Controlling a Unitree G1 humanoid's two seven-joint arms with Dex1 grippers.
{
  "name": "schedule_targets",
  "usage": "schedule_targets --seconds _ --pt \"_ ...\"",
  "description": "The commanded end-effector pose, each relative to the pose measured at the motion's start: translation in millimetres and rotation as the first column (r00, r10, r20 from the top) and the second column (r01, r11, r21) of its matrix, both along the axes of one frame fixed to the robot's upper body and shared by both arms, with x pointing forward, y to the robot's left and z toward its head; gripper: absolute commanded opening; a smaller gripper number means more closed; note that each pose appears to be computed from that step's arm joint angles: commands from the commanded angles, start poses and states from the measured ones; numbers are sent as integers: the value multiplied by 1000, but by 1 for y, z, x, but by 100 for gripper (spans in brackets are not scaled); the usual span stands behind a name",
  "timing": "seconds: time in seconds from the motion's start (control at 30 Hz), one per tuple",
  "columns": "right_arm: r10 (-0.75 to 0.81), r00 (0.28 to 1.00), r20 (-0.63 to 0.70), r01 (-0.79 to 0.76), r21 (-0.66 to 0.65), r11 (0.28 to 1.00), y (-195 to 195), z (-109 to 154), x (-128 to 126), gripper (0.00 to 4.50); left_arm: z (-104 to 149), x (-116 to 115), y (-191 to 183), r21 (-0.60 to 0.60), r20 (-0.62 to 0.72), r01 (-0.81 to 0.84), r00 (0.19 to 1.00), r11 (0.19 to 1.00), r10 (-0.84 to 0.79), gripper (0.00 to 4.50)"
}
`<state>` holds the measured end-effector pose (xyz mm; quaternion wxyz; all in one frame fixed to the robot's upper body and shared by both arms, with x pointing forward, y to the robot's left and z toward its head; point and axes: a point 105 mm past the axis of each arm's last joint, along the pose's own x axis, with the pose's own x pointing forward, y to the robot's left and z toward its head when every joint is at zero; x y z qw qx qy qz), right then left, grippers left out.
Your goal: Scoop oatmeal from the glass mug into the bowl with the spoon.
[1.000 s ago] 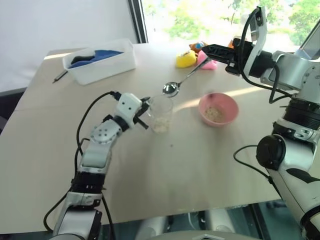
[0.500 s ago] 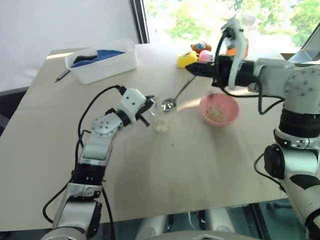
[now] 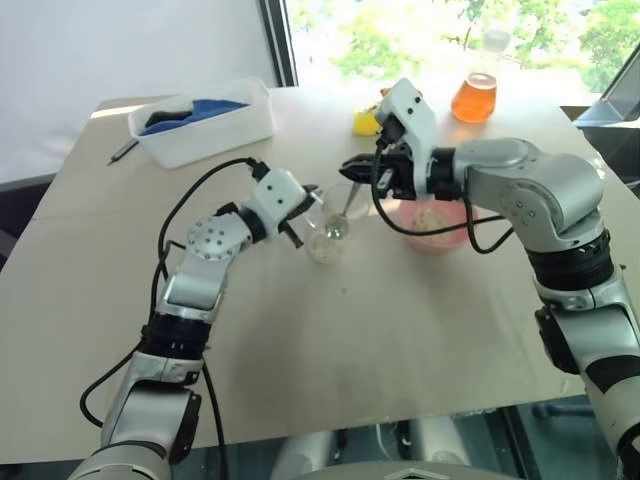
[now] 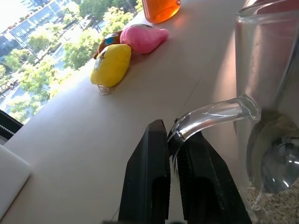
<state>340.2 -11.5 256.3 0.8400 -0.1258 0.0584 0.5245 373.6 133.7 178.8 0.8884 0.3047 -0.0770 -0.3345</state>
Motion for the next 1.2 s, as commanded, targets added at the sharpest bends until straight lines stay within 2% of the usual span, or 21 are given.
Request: schedule_targets --seconds 0.03,0.3,0.47,0.83,1.2 --pt "25 1000 -16 -25 15 1000 5 2 -4 0 16 -3 -5 35 72 24 997 999 -27 10" --pt "20 957 -288 15 120 993 8 -12 -7 0 19 -3 -5 62 112 26 993 998 -32 10" --pt "-28 923 -384 107 187 977 -2 -5 3 0 13 -2 -3 69 112 20 993 997 -28 10" --pt "-102 885 -454 252 285 925 -38 22 25 0 -1 1 4 29 93 1 996 1000 -4 10" --pt "-139 864 -484 319 314 894 -60 33 28 0 -3 5 2 -57 102 -12 995 998 18 10"
